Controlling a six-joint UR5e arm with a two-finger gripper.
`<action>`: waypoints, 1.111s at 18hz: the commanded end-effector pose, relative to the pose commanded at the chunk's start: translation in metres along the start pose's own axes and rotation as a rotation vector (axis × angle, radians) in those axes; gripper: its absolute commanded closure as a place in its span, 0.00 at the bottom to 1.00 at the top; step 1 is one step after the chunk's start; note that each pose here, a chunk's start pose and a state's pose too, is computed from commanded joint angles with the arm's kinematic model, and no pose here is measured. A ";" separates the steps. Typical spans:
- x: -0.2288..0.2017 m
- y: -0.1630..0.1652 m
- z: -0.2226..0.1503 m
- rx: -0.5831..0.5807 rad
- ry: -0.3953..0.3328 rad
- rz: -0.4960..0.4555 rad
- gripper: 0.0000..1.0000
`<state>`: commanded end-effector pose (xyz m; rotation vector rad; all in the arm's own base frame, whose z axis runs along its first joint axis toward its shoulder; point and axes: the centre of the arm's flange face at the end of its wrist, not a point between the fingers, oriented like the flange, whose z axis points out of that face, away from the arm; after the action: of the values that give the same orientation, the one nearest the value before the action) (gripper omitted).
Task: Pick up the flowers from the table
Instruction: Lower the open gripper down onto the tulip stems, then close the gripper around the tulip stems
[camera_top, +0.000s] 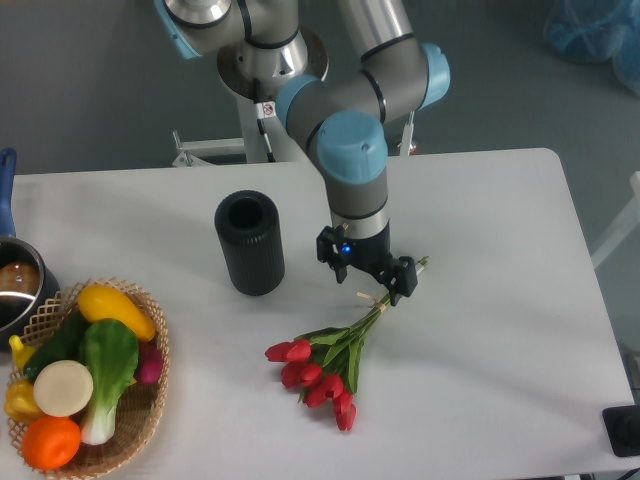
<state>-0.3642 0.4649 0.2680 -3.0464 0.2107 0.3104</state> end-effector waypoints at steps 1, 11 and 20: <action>0.001 0.000 0.002 -0.002 0.006 0.002 0.00; -0.005 -0.027 0.045 -0.020 0.047 0.003 0.02; -0.019 -0.054 0.075 -0.019 0.058 -0.025 0.04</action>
<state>-0.3892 0.5272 0.2021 -3.0763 0.1739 0.2240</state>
